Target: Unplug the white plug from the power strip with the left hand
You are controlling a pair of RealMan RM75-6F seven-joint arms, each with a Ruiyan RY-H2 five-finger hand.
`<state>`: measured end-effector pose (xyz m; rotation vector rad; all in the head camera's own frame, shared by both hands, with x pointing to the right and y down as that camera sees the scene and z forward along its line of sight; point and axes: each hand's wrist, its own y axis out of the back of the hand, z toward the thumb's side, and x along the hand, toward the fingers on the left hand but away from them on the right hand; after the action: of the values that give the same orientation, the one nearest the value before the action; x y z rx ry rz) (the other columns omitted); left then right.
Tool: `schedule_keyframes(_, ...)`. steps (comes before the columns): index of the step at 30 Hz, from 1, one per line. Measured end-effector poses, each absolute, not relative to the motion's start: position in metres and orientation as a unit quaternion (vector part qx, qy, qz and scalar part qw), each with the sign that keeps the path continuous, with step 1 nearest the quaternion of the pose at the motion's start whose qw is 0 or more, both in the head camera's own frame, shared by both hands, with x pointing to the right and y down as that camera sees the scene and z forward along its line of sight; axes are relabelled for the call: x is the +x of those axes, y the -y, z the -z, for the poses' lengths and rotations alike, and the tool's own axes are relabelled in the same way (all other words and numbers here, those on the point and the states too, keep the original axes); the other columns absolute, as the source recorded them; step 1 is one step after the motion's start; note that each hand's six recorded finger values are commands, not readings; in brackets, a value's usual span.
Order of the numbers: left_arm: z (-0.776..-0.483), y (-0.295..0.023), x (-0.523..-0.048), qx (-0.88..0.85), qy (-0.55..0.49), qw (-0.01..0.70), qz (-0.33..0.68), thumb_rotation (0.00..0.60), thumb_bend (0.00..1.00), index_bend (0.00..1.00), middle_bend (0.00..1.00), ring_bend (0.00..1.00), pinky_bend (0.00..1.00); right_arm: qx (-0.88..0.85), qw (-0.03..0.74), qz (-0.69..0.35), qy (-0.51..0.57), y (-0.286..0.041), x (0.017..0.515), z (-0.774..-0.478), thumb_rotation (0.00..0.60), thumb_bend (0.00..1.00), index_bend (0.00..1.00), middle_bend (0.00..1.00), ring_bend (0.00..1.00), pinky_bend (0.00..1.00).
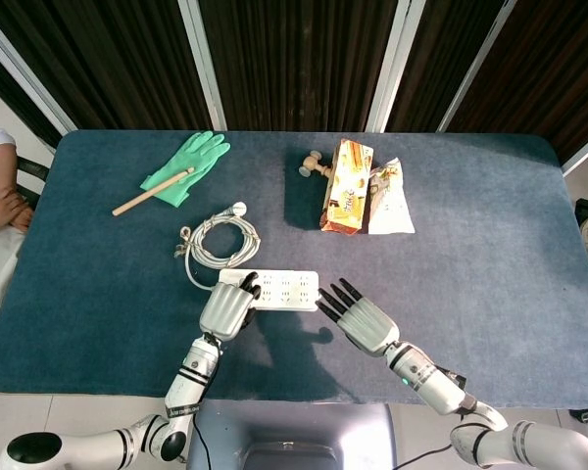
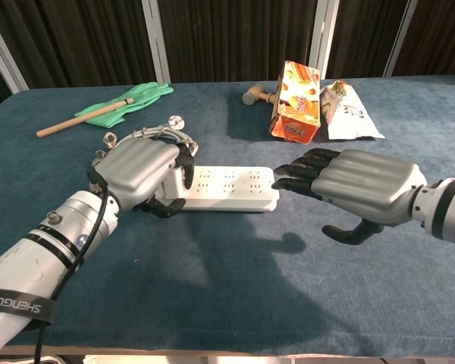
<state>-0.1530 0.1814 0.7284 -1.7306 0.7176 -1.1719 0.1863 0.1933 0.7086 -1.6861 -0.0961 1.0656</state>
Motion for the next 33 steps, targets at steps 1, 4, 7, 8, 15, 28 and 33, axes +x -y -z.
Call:
schedule_keyframes(1, -0.728, -0.181, -0.153, -0.700, -0.291, 0.449, 0.474, 0.600, 0.47, 0.52, 0.76, 0.88, 1.00, -0.710, 0.539, -0.450, 0.040, -0.193, 0.184, -0.710, 0.600, 0.57, 0.02, 0.04, 0.00, 0.08)
schedule_keyframes(4, -0.728, -0.181, -0.155, -0.699, -0.292, 0.448, 0.475, 0.600, 0.47, 0.52, 0.76, 0.88, 1.00, -0.714, 0.532, -0.454, 0.043, -0.192, 0.179, -0.714, 0.600, 0.57, 0.02, 0.04, 0.00, 0.08)
schedule_keyframes(7, -0.728, -0.180, -0.156, -0.699, -0.293, 0.447, 0.475, 0.600, 0.47, 0.52, 0.76, 0.88, 1.00, -0.717, 0.524, -0.458, 0.050, -0.190, 0.175, -0.715, 0.600, 0.57, 0.01, 0.04, 0.00, 0.08)
schedule_keyframes(8, -0.728, -0.180, -0.156, -0.699, -0.294, 0.446, 0.475, 0.600, 0.47, 0.52, 0.76, 0.88, 1.00, -0.717, 0.522, -0.459, 0.052, -0.189, 0.175, -0.715, 0.600, 0.57, 0.00, 0.04, 0.00, 0.08)
schedule_keyframes(15, -0.729, -0.181, -0.156, -0.703, -0.294, 0.442, 0.474, 0.600, 0.47, 0.52, 0.76, 0.88, 1.00, -0.722, 0.508, -0.467, 0.055, -0.184, 0.158, -0.722, 0.600, 0.57, 0.00, 0.04, 0.00, 0.08)
schedule_keyframes(28, -0.729, -0.180, -0.161, -0.704, -0.302, 0.433, 0.476, 0.600, 0.47, 0.52, 0.77, 0.88, 1.00, -0.718, 0.512, -0.469, 0.036, -0.194, 0.123, -0.732, 0.600, 0.58, 0.00, 0.04, 0.00, 0.08)
schedule_keyframes(33, -0.725, -0.179, -0.161, -0.704, -0.308, 0.433, 0.471, 0.600, 0.47, 0.52, 0.77, 0.88, 1.00, -0.710, 0.517, -0.477, 0.021, -0.199, 0.120, -0.736, 0.600, 0.59, 0.00, 0.04, 0.00, 0.08)
